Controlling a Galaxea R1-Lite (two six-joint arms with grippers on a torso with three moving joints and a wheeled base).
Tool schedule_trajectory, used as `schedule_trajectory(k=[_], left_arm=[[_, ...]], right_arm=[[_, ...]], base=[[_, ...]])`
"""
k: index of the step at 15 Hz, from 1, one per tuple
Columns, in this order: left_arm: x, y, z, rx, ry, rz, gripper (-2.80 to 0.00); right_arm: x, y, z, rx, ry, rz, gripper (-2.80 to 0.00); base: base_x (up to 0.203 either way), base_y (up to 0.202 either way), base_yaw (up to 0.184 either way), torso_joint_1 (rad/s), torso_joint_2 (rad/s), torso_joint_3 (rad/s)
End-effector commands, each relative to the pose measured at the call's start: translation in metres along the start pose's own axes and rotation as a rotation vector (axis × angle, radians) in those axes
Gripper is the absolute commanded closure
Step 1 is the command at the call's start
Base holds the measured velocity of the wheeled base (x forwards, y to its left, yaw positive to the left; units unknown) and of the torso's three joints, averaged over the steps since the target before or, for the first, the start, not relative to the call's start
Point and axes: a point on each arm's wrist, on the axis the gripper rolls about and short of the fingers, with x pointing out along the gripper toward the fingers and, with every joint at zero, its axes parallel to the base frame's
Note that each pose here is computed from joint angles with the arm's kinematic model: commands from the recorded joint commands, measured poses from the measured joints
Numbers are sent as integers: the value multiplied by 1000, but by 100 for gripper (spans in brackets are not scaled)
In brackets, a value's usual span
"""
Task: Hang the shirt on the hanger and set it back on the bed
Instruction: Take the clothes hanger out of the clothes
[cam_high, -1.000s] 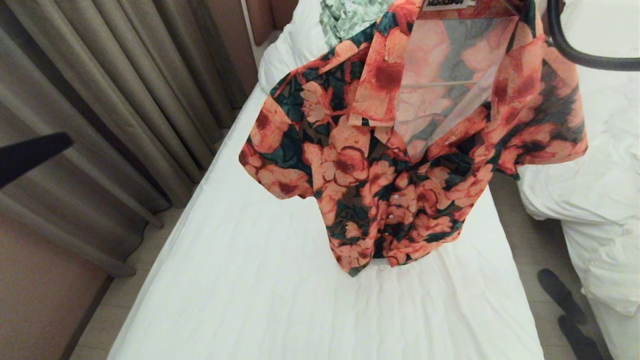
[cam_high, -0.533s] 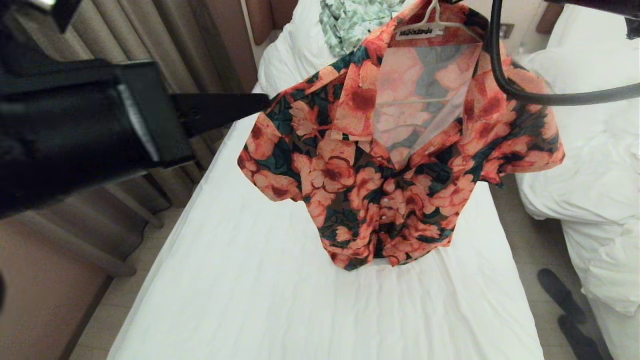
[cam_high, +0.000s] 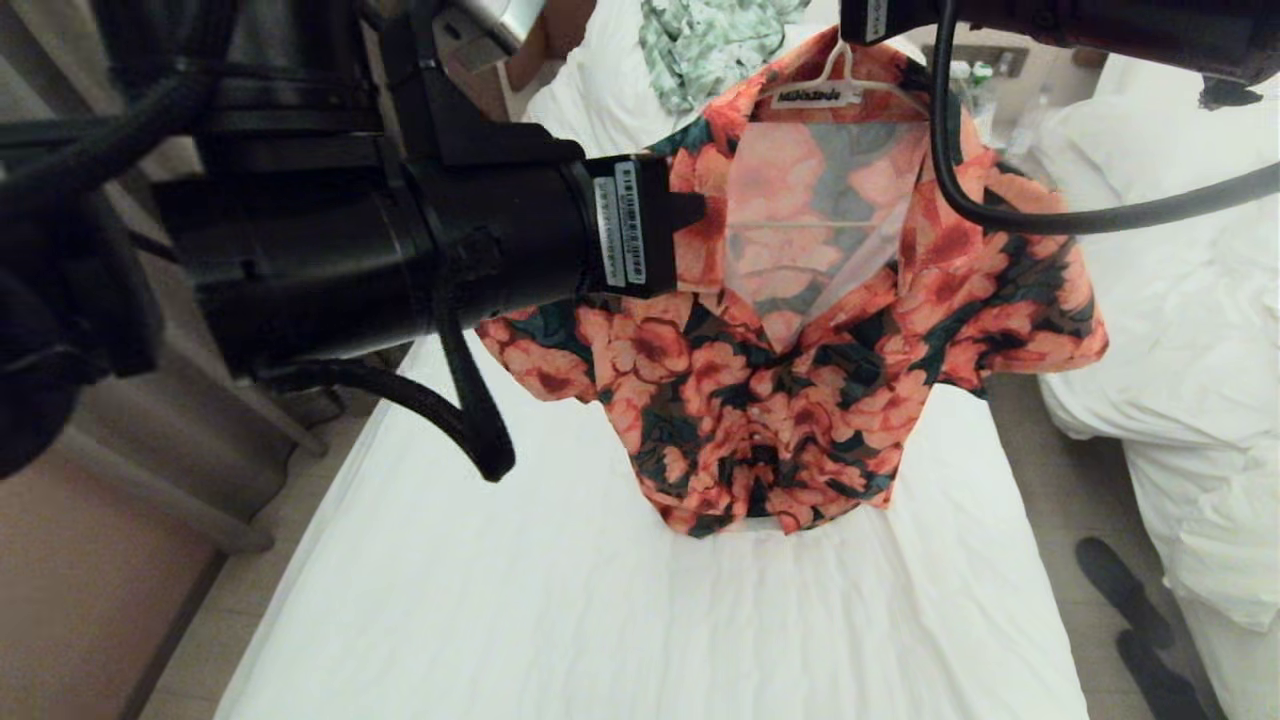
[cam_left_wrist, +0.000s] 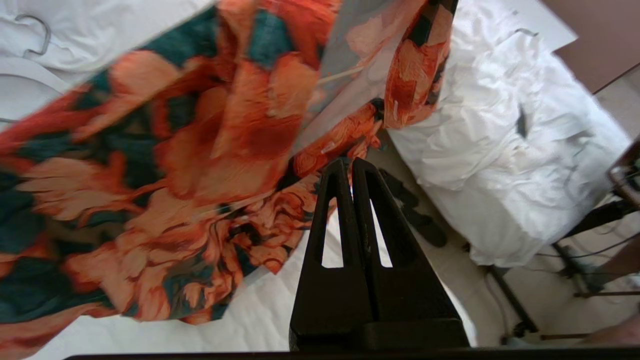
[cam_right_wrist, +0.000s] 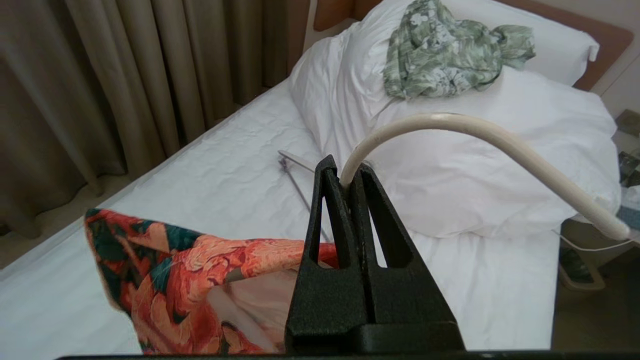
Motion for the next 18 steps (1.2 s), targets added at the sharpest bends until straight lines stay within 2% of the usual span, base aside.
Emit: schedule_trajectory(k=[1, 6, 10, 14, 18], left_arm=[[11, 0, -5, 18, 14, 28, -280], [7, 3, 7, 31, -29, 56, -280], [17, 5, 3, 68, -20, 65, -280], [40, 7, -4, 119, -55, 72, -280], [50, 7, -3, 131, -66, 75, -280]], right_arm=[[2, 2, -2, -4, 6, 2, 0], [2, 2, -3, -3, 8, 2, 0], [2, 3, -3, 0, 11, 6, 0], [1, 7, -2, 2, 10, 18, 0], [0, 9, -1, 29, 9, 22, 0]], base=[[0, 0, 0, 0, 0, 0], [0, 0, 0, 0, 0, 0], [0, 0, 0, 0, 0, 0], [0, 0, 0, 0, 0, 0], [0, 0, 0, 0, 0, 0]])
